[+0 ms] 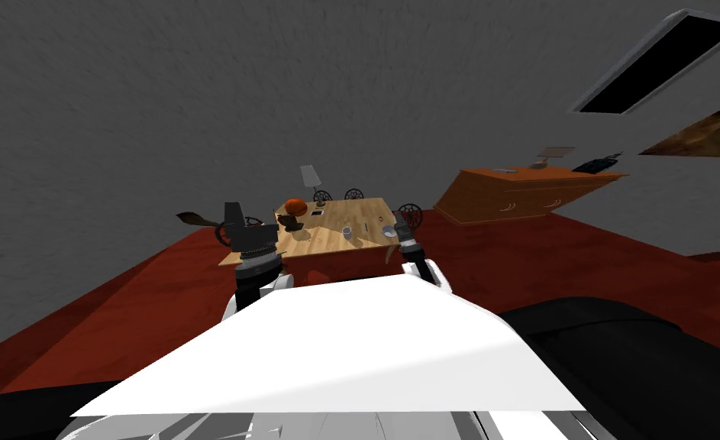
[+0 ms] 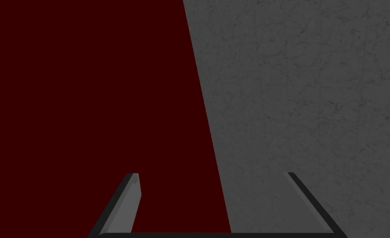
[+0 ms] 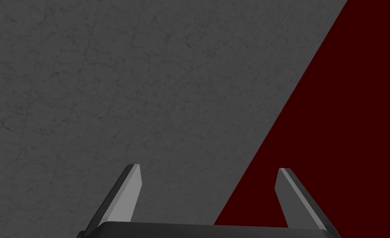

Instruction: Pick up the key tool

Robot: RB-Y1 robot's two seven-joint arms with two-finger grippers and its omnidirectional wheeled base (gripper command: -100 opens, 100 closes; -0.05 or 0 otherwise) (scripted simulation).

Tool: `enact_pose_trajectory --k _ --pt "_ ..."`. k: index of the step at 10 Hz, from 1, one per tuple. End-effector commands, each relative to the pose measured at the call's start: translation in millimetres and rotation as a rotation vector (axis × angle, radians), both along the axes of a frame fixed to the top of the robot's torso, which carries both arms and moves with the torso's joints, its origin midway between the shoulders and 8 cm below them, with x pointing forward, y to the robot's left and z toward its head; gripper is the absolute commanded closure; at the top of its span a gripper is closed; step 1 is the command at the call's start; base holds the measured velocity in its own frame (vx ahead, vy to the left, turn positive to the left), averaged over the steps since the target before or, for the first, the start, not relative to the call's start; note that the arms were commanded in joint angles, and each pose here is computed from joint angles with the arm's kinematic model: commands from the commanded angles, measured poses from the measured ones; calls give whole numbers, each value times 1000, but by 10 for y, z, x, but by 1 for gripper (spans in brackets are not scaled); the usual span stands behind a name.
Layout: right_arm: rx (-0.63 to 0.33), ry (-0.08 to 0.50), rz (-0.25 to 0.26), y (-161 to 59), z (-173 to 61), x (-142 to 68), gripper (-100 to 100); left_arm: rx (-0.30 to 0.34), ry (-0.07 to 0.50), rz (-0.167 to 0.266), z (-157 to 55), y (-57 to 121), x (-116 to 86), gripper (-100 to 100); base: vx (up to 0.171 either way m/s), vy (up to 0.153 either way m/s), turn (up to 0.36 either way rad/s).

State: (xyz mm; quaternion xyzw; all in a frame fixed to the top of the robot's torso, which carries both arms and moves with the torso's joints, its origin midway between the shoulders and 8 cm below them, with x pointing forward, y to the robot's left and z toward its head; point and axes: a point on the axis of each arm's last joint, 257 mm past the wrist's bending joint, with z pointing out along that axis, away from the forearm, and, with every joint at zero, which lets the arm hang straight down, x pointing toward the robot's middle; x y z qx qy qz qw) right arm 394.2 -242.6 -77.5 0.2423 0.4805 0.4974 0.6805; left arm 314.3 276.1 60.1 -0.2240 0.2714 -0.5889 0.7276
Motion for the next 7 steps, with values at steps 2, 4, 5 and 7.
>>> enact_pose_trajectory --k 2,4,5,7 --pt "-43 91 19 -56 -344 76 -100 0 0 0 0 0 0 0 -58 27 250" --pt "-91 220 28 -176 -845 145 -100 0 0 0 0 0 0 0 -58 40 329" --pt "-100 221 31 -181 -847 143 -100 0 0 0 0 0 0 0 -51 30 115" --pt "-143 352 25 -375 -1353 157 -100 0 0 0 0 0 0 0 -45 47 330"
